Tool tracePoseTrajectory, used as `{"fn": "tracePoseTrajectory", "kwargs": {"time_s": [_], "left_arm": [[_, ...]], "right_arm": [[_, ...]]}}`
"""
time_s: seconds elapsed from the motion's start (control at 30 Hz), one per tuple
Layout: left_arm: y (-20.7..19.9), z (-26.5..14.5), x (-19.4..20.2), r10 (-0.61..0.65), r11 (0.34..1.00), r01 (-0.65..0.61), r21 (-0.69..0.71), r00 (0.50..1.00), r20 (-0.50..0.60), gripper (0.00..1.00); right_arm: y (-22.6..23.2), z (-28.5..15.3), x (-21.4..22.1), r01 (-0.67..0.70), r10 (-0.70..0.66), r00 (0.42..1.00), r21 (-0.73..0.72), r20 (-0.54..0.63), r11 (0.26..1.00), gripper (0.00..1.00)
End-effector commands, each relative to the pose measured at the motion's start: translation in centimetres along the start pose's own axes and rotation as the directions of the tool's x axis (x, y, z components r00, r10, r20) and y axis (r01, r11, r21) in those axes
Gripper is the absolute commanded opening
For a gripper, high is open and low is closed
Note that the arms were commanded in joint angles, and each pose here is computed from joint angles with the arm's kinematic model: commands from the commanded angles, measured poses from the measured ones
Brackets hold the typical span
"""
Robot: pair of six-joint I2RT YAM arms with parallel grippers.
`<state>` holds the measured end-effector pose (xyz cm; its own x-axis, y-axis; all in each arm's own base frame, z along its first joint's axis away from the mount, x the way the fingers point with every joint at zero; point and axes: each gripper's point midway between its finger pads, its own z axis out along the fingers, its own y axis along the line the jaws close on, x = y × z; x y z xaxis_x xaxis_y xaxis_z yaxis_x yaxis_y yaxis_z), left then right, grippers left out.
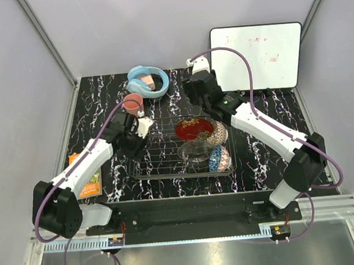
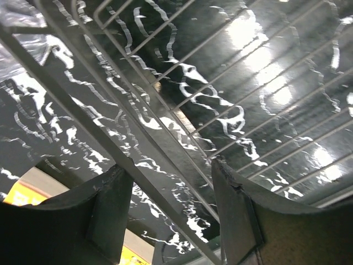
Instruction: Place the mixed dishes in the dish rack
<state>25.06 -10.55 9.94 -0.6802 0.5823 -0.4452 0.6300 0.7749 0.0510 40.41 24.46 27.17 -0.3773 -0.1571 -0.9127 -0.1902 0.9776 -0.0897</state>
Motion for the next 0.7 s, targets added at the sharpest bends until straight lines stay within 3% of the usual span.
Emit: {"fn": "tracePoseTrajectory", "kwargs": {"time_s": [0.0,0.13,0.3,0.43,0.5,0.67], "left_arm": [[-2.3,-0.7,-2.2,0.024,0.995,-0.029,0.092,0.998,0.051,0.6],[-0.6,-2.6,-3.9,0.037,0.999,-0.037,-0.002,0.994,0.104,0.6],[2.0,-5.9,-6.9,0.048,0.992,-0.026,-0.124,0.983,0.176,0.68],[6.4,-8.0,-10.2,-0.008,0.965,0.069,-0.252,0.972,0.236,0.71],[8.6,-7.2,-11.2,-0.058,0.948,0.126,-0.291,0.971,0.231,0.71],[15.1,-6.9,-15.9,-0.172,0.884,0.287,-0.369,0.933,0.315,0.64]], "right_arm": [[-0.9,-1.4,-2.7,-0.069,0.069,0.994,-0.003,0.085,0.998,0.73],[-0.9,-1.2,-2.2,-0.067,0.067,0.995,-0.003,0.077,0.998,0.73],[-0.8,-1.0,-1.8,-0.063,0.063,0.996,-0.006,0.068,0.998,0.73],[-0.8,-1.0,-1.6,-0.066,0.067,0.996,-0.01,0.066,0.998,0.74],[-0.7,-1.2,-1.6,-0.073,0.074,0.995,-0.017,0.067,0.997,0.73],[-0.7,-1.3,-0.7,-0.076,0.078,0.995,-0.025,0.057,0.997,0.73]]}}
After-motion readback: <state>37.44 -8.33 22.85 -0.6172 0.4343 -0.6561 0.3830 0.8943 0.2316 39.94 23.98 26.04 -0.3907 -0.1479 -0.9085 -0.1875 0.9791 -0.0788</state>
